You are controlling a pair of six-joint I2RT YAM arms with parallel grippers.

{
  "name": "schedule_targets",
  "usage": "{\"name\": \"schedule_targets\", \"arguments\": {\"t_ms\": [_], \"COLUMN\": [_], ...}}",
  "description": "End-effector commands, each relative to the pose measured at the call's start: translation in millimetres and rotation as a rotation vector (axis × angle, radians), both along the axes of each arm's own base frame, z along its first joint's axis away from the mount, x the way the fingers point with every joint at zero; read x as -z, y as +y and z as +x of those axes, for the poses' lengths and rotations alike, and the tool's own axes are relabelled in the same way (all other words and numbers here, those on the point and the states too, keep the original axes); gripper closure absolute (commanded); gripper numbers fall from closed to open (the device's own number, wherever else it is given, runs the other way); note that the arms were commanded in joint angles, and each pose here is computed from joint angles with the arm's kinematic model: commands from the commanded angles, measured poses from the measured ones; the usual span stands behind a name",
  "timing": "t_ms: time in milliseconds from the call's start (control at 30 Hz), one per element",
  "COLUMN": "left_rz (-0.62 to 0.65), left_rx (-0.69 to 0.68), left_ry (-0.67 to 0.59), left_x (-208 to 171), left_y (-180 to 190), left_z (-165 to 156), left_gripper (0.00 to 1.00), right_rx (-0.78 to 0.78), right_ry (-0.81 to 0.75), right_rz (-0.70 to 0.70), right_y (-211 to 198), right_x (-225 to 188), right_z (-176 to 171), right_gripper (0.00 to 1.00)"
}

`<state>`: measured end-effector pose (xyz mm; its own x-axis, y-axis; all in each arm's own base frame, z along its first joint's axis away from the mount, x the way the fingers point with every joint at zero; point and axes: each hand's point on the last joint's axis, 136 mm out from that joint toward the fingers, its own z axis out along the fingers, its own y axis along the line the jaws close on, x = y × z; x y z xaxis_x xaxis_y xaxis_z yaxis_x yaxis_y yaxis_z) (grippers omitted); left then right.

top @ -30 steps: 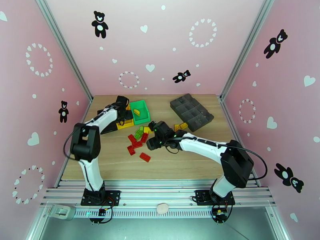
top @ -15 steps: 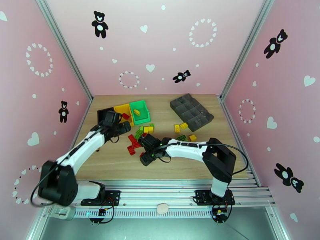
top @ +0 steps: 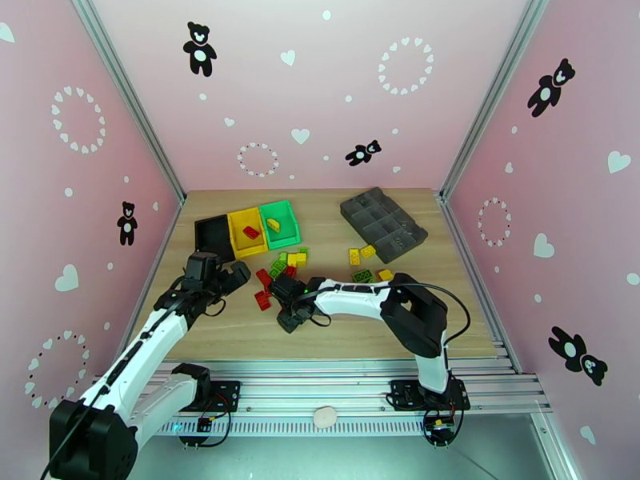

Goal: Sort the legos into containers by color

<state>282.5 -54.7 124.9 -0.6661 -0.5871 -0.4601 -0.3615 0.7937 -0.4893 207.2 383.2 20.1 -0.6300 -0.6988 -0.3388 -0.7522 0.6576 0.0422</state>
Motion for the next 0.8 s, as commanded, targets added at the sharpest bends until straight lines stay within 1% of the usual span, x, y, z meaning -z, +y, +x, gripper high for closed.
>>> {"name": "schedule_targets", "arguments": {"t_ms": [0,67,233,567,767], "left_rz": [-0.089,-0.108,-0.143,-0.209,-0.311], "left_rx": [0.0,-0.001,0.004,0.022,-0.018], "left_ry": [-0.003,-0.004,-0.024,-0.084,-0.131], "left_x": [2.2,2.3,-8.2,-35.4,-44.0], "left_y": [-5.1,-5.0,-5.0,-9.4,2.4], "left_z": [2.1,3.8,14.1,42.1,53.6], "left_gripper": [0.01,0.01,0.01,0.01,0.02], "right_rx": [0.0,0.004,0.015,0.036,0.081], "right_ry": [-0.018,-0.029,-0.065,-0.089,-0.079], "right_rz": [-0.038,-0.042,-0.033,0.074,0.182], "right_y": [-0.6,-1.1,2.3,24.6,38.4], "right_x": [4.2,4.4,-2.7,-37.6,-63.1], "right_z": [4.8,6.7,14.4,37.1,64.5], "right_gripper": [0.45,0.48,0.68,0.73,0.76]}}
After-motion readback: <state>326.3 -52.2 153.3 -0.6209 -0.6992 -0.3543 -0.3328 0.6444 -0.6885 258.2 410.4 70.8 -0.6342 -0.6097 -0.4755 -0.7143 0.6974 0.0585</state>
